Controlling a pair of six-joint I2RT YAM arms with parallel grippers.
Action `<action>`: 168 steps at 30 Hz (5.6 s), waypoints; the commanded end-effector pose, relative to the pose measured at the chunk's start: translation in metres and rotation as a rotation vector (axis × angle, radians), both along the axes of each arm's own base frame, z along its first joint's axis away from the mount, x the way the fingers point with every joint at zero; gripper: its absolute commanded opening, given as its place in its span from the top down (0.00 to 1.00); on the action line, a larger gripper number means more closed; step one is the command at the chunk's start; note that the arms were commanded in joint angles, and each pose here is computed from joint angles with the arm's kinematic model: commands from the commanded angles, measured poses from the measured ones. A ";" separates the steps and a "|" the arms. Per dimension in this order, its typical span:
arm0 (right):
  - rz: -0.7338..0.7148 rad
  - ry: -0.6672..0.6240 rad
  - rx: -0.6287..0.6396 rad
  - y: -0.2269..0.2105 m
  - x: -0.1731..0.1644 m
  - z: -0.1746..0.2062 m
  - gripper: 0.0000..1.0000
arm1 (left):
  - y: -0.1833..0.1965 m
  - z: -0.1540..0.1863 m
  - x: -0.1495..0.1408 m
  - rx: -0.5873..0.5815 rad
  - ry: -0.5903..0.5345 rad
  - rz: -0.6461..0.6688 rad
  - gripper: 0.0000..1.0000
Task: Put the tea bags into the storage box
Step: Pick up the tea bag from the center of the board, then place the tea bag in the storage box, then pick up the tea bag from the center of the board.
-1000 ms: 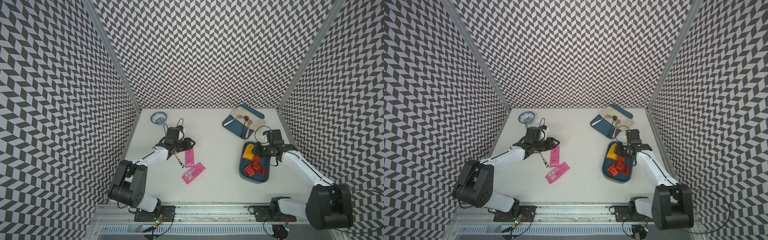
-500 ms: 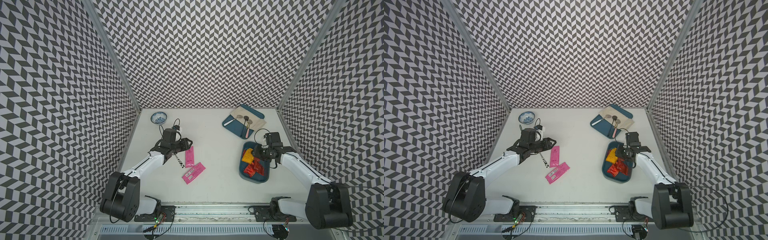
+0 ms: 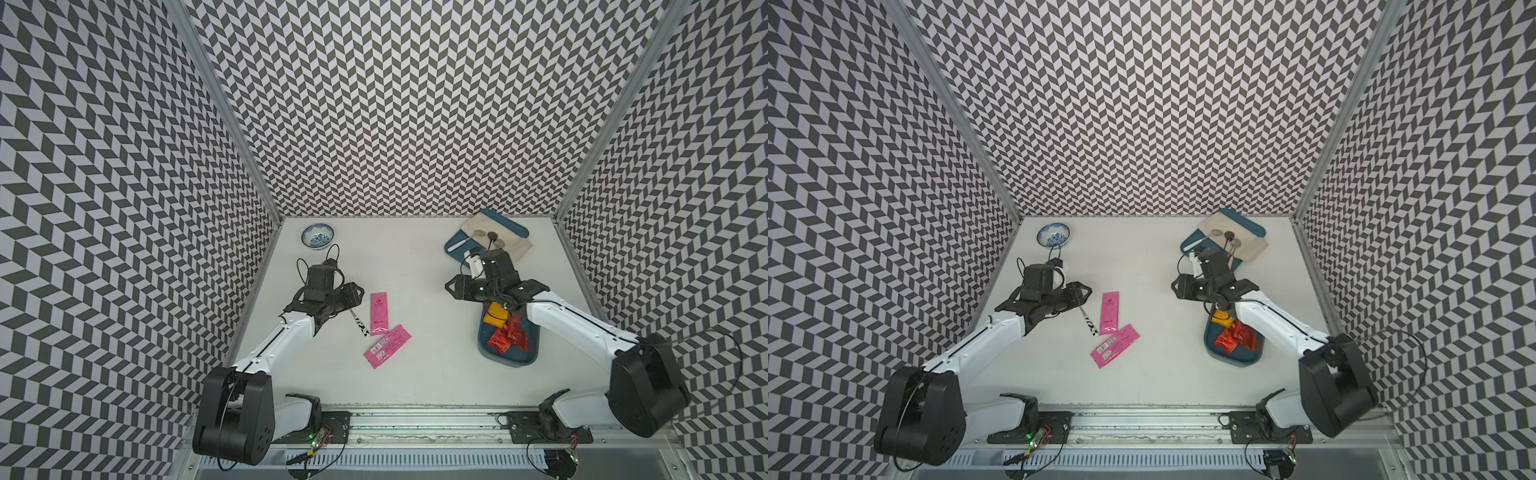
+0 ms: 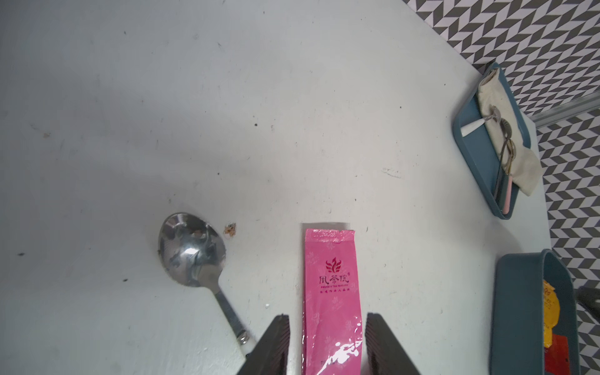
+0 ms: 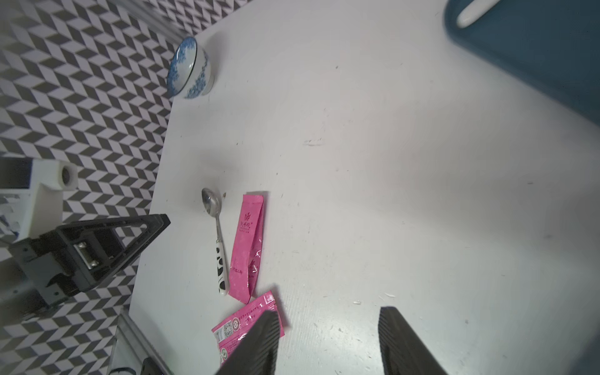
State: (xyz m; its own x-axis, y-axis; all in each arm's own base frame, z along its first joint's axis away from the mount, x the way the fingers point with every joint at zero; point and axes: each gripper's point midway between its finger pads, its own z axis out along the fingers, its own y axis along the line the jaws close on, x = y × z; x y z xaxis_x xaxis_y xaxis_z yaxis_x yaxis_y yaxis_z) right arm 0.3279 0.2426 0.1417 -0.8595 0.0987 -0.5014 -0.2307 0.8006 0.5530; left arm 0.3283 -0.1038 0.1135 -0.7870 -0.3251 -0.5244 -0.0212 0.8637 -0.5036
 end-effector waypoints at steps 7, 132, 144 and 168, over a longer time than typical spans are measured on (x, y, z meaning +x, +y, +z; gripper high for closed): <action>0.218 0.008 0.127 0.103 -0.004 -0.021 0.46 | -0.013 -0.040 -0.023 -0.023 0.113 -0.061 0.67; 0.343 0.092 0.025 0.051 -0.114 -0.026 0.49 | -0.051 -0.050 -0.090 -0.005 0.260 -0.136 0.67; 0.397 0.198 0.091 0.081 -0.160 -0.063 0.48 | -0.047 -0.081 -0.081 0.072 0.304 -0.112 0.67; 0.197 0.367 0.211 0.172 -0.153 -0.094 0.49 | -0.066 -0.067 -0.126 -0.119 0.279 -0.184 0.68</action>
